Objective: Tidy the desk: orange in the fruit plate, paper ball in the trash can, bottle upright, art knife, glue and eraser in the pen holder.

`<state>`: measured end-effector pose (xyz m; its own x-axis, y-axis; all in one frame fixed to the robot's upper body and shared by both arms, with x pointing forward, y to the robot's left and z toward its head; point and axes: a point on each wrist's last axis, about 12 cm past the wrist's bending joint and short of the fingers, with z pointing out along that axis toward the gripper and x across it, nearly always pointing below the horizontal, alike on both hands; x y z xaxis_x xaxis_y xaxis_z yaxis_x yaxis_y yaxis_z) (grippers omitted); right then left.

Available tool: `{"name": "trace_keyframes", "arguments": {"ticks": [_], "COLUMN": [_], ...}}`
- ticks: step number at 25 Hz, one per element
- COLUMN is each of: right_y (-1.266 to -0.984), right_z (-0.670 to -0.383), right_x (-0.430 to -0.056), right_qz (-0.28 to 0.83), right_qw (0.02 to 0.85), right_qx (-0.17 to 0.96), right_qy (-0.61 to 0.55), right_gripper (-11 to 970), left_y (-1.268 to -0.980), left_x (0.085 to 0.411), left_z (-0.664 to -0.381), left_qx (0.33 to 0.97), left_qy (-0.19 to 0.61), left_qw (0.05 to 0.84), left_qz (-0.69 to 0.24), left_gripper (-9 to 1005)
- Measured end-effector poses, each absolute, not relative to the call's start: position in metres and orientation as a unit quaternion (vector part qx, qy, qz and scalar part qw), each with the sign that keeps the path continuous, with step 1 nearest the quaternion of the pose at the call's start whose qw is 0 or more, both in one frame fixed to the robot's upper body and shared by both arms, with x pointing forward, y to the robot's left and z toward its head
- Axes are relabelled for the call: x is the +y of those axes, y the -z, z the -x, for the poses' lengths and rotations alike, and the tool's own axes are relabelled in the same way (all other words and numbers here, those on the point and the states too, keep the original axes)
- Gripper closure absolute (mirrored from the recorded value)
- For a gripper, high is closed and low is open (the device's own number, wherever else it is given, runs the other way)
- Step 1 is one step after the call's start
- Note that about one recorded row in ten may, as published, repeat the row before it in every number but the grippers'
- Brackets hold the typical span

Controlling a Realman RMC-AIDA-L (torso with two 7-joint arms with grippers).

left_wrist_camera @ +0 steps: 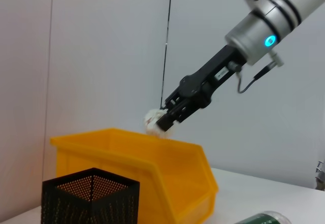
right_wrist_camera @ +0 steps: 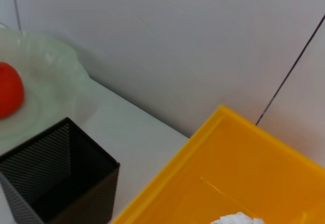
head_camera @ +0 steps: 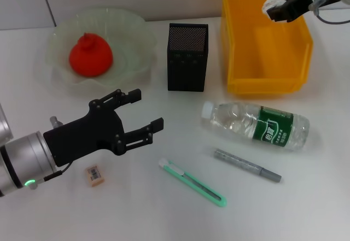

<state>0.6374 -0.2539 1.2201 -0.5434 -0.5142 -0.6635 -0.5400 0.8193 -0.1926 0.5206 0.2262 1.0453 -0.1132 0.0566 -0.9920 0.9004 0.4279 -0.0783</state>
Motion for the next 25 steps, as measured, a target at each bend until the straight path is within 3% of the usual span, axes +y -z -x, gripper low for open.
{"name": "trace_keyframes", "arguments": {"ticks": [4, 11, 15, 20, 25], "right_y": [-1.21, -1.205, -1.214, -1.232, -1.252], "right_z": [-0.642, -0.645, -0.643, -0.627, -0.601], "right_x": [-0.255, -0.253, -0.251, -0.243, -0.234], "right_qz": [0.295, 0.294, 0.296, 0.319, 0.377], "right_qw": [0.371, 0.368, 0.383, 0.376, 0.329], "right_qx": [0.88, 0.882, 0.875, 0.868, 0.862], "right_qy": [-0.015, -0.018, -0.022, -0.066, -0.078], "right_gripper": [568, 435, 359, 177, 145], "left_y": [-1.046, -1.047, -1.046, -1.045, -1.043], "left_x": [0.225, 0.225, 0.225, 0.227, 0.231], "left_z": [-0.521, -0.521, -0.521, -0.519, -0.516], "left_qx": [0.638, 0.638, 0.638, 0.64, 0.644], "left_qy": [0.385, 0.385, 0.385, 0.384, 0.382], "left_qw": [0.551, 0.551, 0.551, 0.552, 0.554], "left_qz": [-0.376, -0.377, -0.376, -0.372, -0.364], "left_gripper": [217, 219, 220, 222, 223]}}
